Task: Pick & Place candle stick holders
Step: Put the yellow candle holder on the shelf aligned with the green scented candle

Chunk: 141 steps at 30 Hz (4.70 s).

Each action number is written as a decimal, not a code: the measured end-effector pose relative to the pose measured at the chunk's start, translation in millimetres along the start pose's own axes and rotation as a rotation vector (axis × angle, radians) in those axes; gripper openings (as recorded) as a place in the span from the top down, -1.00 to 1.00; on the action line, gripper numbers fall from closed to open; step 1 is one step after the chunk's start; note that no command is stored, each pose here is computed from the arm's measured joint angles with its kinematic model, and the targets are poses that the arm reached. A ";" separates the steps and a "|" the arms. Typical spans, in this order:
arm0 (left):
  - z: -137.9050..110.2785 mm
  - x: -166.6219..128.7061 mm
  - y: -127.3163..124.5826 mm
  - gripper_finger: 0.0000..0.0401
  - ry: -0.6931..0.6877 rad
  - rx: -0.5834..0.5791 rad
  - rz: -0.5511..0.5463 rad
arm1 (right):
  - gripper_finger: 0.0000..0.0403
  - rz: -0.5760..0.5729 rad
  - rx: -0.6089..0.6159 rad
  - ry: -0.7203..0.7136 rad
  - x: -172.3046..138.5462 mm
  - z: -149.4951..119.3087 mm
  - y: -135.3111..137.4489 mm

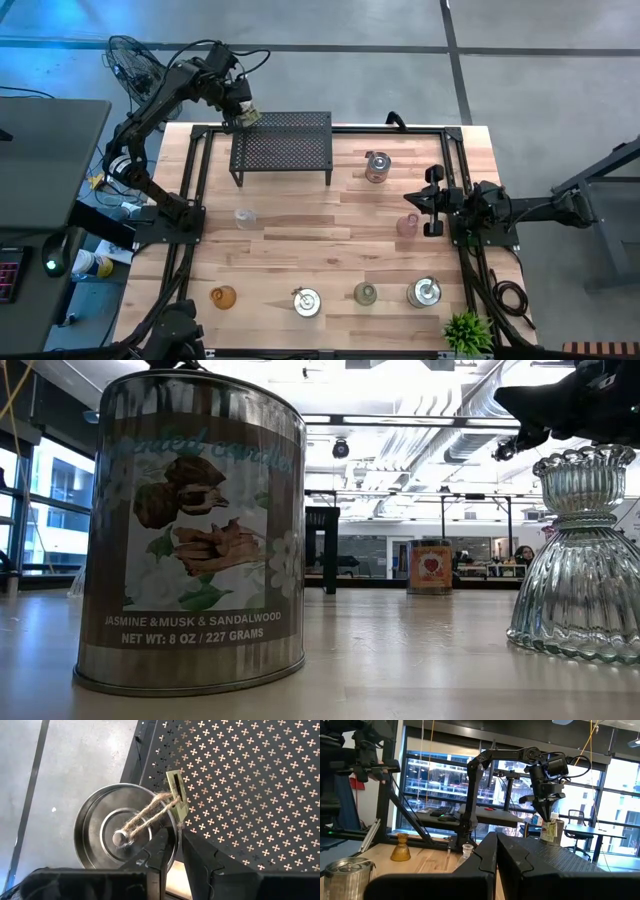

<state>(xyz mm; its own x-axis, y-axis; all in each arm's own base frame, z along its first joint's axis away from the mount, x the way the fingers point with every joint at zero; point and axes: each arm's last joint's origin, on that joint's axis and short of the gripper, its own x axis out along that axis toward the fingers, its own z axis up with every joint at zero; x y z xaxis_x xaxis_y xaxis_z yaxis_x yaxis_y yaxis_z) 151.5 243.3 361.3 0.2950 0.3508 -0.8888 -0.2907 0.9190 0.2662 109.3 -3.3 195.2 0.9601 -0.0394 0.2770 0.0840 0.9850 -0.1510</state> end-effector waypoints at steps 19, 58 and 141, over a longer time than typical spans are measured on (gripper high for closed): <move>1.2 0.0 -0.3 0.74 0.007 -0.019 0.017 | 1.00 0.000 0.000 0.000 0.0 0.0 0.0; -15.8 -47.7 -230.4 1.00 -0.272 0.026 -0.220 | 1.00 0.125 0.060 -0.025 1.5 1.1 3.6; -114.1 -36.4 -491.3 0.87 0.551 -0.592 -0.035 | 1.00 0.095 0.101 -0.060 2.5 6.7 1.9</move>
<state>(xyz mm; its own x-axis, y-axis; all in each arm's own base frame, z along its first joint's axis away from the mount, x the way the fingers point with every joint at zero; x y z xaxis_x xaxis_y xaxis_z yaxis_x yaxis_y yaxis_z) 179.8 -241.5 220.3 -0.1336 0.0425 -0.9901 -0.7690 0.6257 0.1306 110.0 -0.3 202.0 0.9445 0.0618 0.3226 -0.0364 0.9958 -0.0842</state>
